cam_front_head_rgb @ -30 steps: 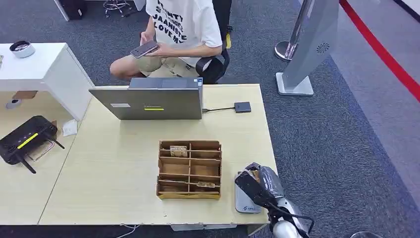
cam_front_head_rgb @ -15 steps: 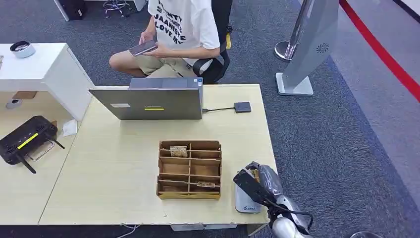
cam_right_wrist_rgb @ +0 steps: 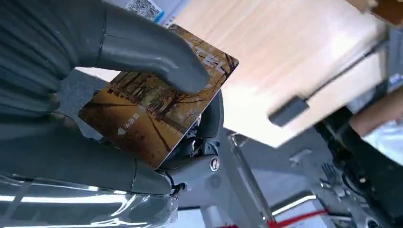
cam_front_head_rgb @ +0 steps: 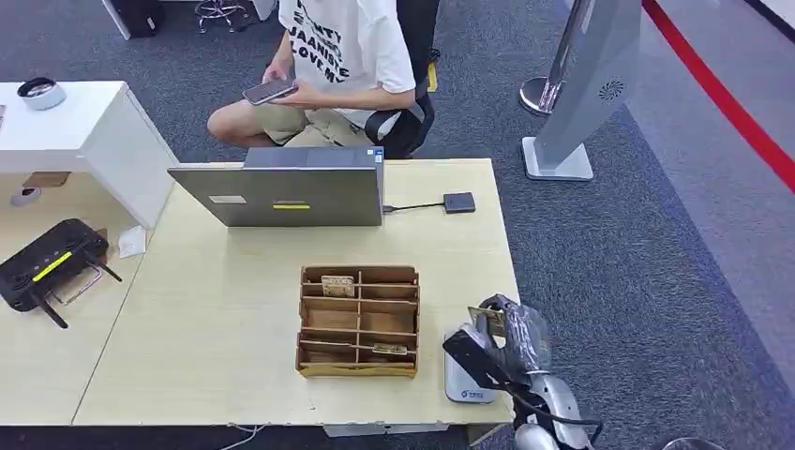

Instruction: Pass the card to the sensor for recognition and then transmit it.

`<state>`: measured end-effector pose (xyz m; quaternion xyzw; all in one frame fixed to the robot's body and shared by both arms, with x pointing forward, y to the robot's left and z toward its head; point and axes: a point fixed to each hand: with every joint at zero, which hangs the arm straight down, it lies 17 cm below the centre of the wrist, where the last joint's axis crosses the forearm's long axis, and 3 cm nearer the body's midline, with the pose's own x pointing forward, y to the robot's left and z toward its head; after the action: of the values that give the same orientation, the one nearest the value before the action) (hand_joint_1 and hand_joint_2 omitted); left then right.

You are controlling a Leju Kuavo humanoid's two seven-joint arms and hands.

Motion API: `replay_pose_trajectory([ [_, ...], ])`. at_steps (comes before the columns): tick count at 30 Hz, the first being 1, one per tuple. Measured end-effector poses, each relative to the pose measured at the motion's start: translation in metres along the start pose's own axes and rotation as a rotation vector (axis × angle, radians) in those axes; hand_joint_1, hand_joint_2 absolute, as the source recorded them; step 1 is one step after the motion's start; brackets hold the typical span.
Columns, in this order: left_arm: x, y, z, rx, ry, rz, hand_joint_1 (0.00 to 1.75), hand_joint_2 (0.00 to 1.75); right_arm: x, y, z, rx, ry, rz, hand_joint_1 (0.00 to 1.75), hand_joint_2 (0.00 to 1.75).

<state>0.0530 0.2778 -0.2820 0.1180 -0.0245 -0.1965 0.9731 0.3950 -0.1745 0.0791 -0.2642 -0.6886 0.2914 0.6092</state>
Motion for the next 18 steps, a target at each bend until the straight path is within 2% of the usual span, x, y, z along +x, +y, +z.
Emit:
replay_pose_trajectory([
  [6, 0.0, -0.002, 0.001, -0.003, 0.005, 0.005, 0.03, 0.0, 0.012, -0.016, 0.003, -0.076, -0.021, -0.036, 1.75, 1.75],
  [12, 0.0, -0.002, 0.001, -0.003, 0.006, 0.006, 0.05, 0.0, 0.016, -0.018, 0.005, -0.084, -0.017, -0.096, 1.75, 1.75],
  [15, 0.0, -0.002, 0.001, -0.002, 0.005, 0.008, 0.03, 0.0, 0.017, -0.012, 0.006, -0.046, -0.008, -0.157, 1.75, 1.75],
  [18, 0.0, -0.002, 0.0, -0.001, 0.001, 0.01, 0.03, 0.0, 0.018, 0.003, 0.009, 0.045, 0.014, -0.258, 1.75, 1.75],
])
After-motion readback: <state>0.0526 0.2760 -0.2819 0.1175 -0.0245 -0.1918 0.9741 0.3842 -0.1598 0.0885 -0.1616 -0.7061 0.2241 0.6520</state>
